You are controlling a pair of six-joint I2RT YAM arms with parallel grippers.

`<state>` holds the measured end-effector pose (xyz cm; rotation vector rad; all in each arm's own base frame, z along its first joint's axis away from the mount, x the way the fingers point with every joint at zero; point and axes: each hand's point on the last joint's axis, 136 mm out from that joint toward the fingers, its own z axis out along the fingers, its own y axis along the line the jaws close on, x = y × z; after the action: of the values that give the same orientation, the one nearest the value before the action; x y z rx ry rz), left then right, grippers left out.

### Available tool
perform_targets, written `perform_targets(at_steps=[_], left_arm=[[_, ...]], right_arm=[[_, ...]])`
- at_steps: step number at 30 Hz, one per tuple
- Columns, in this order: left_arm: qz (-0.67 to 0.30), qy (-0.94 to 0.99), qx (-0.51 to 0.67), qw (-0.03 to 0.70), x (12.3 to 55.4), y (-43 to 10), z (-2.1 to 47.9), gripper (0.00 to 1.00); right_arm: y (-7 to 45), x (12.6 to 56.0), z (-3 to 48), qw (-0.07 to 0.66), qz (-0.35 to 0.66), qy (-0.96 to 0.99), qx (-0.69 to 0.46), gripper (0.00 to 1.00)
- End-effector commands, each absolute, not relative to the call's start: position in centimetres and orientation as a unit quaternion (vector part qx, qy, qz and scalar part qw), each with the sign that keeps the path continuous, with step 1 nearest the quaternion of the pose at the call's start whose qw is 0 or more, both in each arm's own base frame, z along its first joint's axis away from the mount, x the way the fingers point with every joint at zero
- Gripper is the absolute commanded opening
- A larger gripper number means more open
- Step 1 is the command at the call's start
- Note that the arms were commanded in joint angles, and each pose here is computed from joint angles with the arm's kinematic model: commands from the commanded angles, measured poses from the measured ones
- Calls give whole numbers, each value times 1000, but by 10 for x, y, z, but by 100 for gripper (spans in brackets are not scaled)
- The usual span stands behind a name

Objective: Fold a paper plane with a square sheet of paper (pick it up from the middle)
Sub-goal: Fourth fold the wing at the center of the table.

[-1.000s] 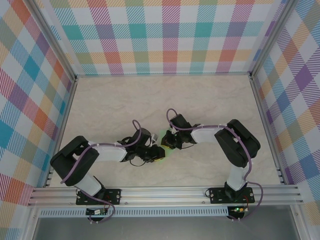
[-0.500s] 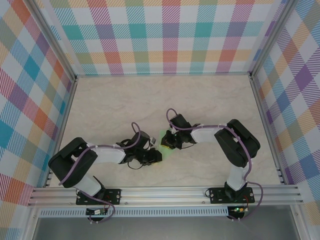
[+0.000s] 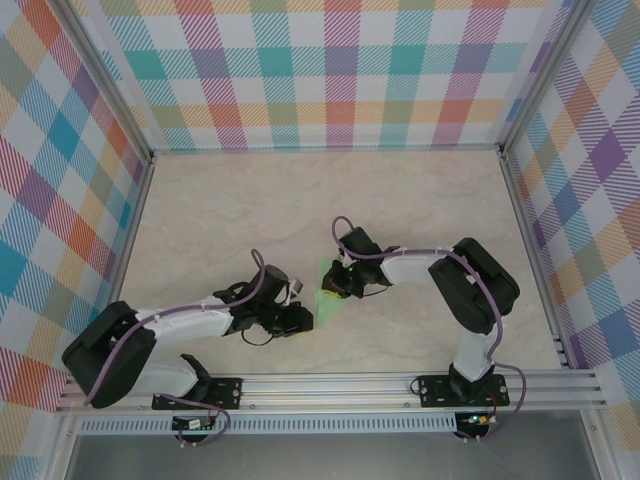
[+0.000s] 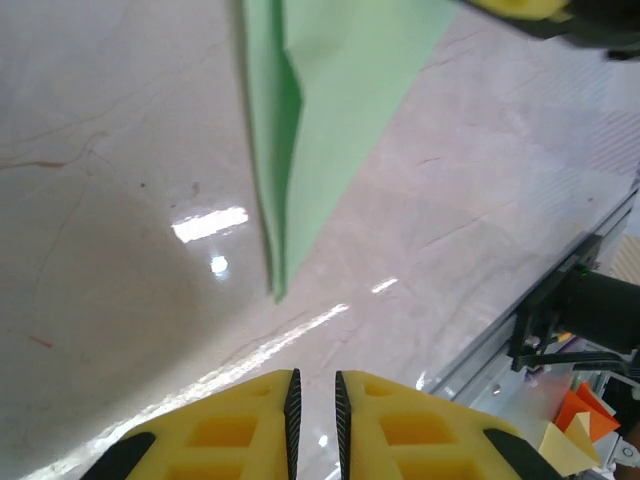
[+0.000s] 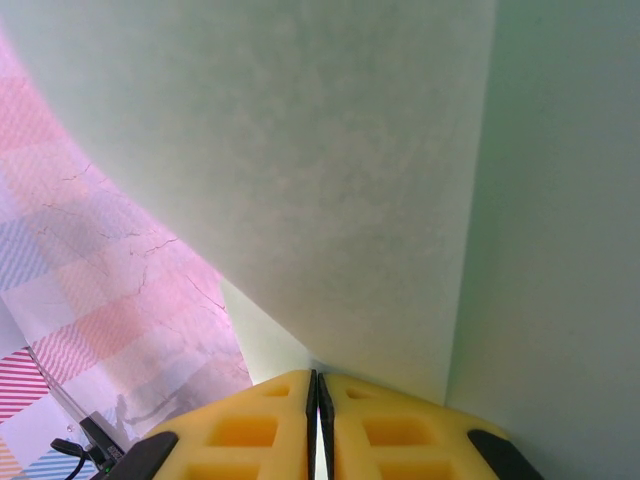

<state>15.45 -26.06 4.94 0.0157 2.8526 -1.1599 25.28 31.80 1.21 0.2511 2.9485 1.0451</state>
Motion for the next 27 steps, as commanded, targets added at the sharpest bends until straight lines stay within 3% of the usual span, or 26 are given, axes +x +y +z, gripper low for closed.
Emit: perform_targets(at_steps=[1,9,19,27], left_arm=[[-364,928,-10,73,172,-256,67,19],[-392,911,-38,124,218,-284,82,18],[-400,909,-46,106,236,-309,57,13],[-297,947,-86,88,231,-277,5,6]], right_arm=[[279,227,-41,-41,226,966,115,15],[282,228,-39,-39,230,966,113,15],[282,228,-38,-40,232,965,114,15],[284,230,-36,-38,236,964,113,15]])
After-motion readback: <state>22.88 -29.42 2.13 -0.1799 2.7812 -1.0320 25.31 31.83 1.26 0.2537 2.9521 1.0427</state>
